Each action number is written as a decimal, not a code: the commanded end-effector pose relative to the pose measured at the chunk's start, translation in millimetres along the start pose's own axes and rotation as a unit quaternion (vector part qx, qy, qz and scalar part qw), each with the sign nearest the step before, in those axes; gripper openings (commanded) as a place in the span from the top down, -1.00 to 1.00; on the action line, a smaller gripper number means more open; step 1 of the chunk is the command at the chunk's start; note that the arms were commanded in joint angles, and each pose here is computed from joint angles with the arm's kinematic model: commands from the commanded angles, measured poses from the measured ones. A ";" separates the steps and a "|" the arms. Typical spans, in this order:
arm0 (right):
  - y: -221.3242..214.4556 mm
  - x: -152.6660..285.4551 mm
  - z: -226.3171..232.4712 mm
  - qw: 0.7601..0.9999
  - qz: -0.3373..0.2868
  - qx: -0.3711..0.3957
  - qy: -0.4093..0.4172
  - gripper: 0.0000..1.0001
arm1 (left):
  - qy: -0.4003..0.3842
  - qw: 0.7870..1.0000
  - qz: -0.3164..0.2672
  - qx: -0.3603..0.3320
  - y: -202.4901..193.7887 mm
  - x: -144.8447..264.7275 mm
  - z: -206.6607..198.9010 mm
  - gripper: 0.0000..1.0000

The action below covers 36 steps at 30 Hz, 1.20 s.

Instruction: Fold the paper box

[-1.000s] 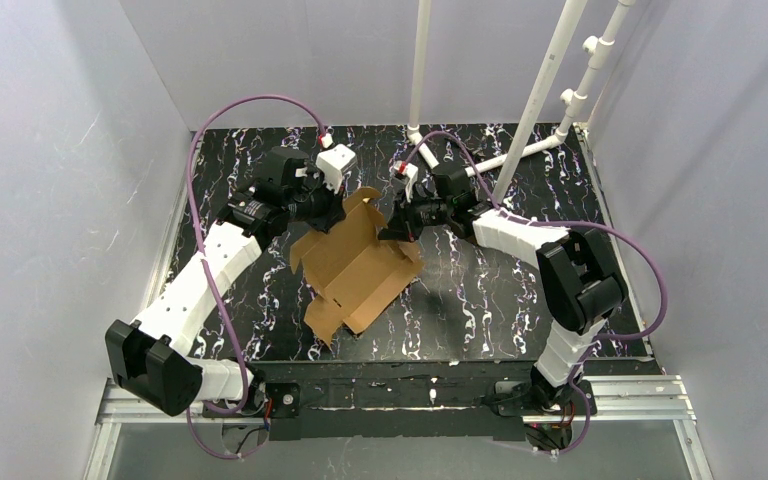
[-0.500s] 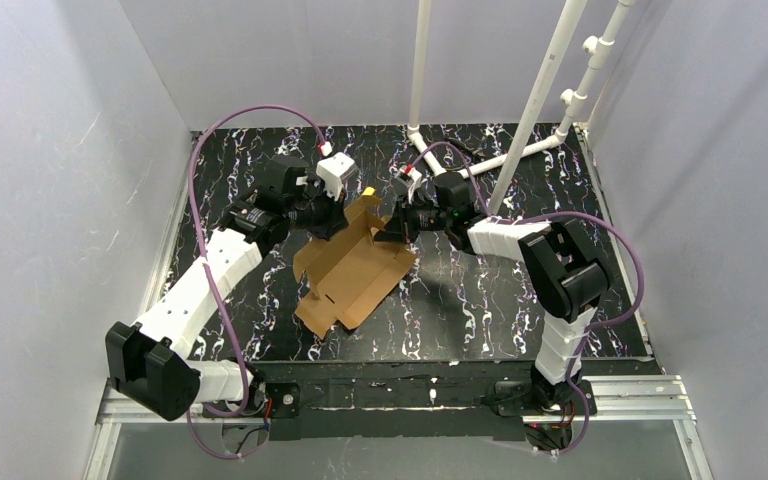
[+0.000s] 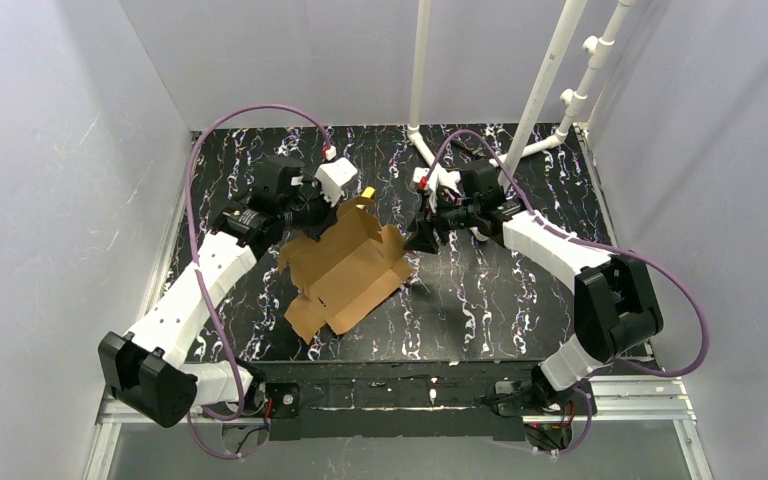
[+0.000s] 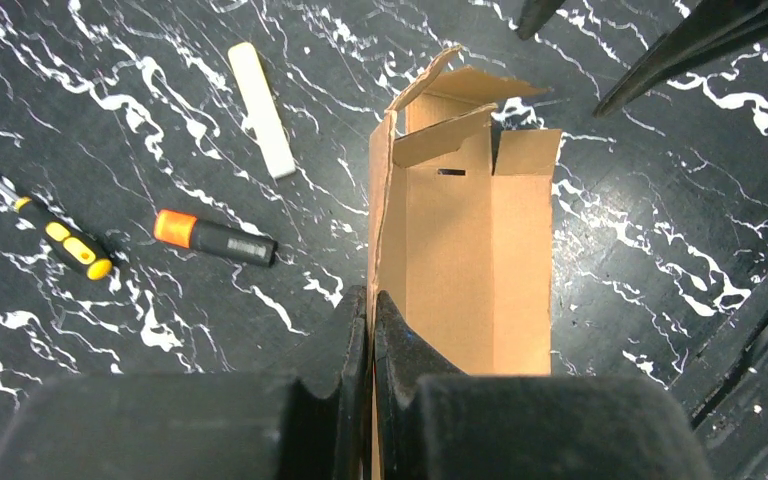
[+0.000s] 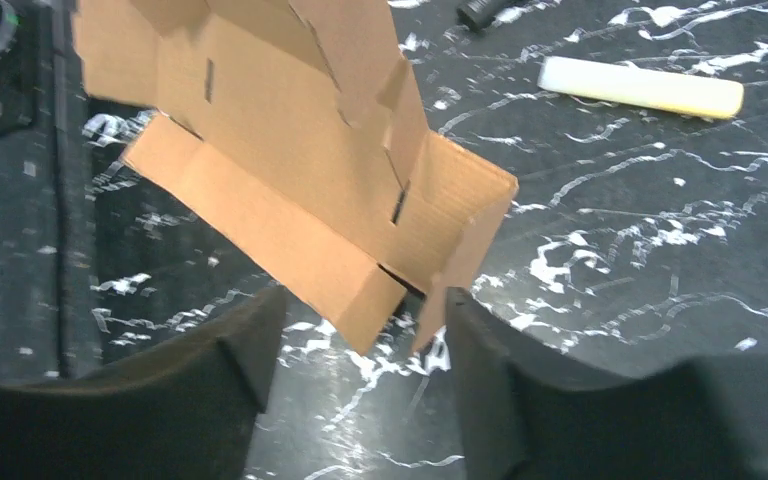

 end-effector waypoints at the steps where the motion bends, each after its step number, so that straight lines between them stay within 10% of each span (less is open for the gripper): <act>1: -8.0 -1.8 -19.7 0.997 0.037 -0.001 -0.074 -0.44 | -0.003 0.998 -0.056 -0.034 29.9 24.2 -2.0 1.00; 7: -2.6 -29.9 -57.3 0.984 0.016 -0.024 -0.175 -0.32 | -0.006 0.998 -0.056 -0.028 38.5 21.7 -1.2 1.00; 11: 5.7 -42.2 -73.4 0.980 -0.031 -0.019 -0.193 0.52 | 0.004 0.998 -0.049 -0.033 42.9 19.7 2.4 1.00; 15: 5.5 -42.8 -71.3 0.977 -0.064 -0.017 -0.203 0.94 | 0.015 0.998 -0.040 -0.046 43.8 17.0 5.3 1.00; 36: -35.2 -66.1 -72.7 0.954 -0.179 -0.003 -0.241 0.97 | -0.024 0.999 -0.010 0.023 38.5 -3.5 -4.7 1.00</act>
Point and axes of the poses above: each gripper's point midway between its finger pads, its own x axis back along the fingers, its own z axis along the line the jaws close on, y = z × x, the point moved 9 cm from there along x, back along the fingers, and after that the axes turned 7 degrees about x, right-handed, at the moved point
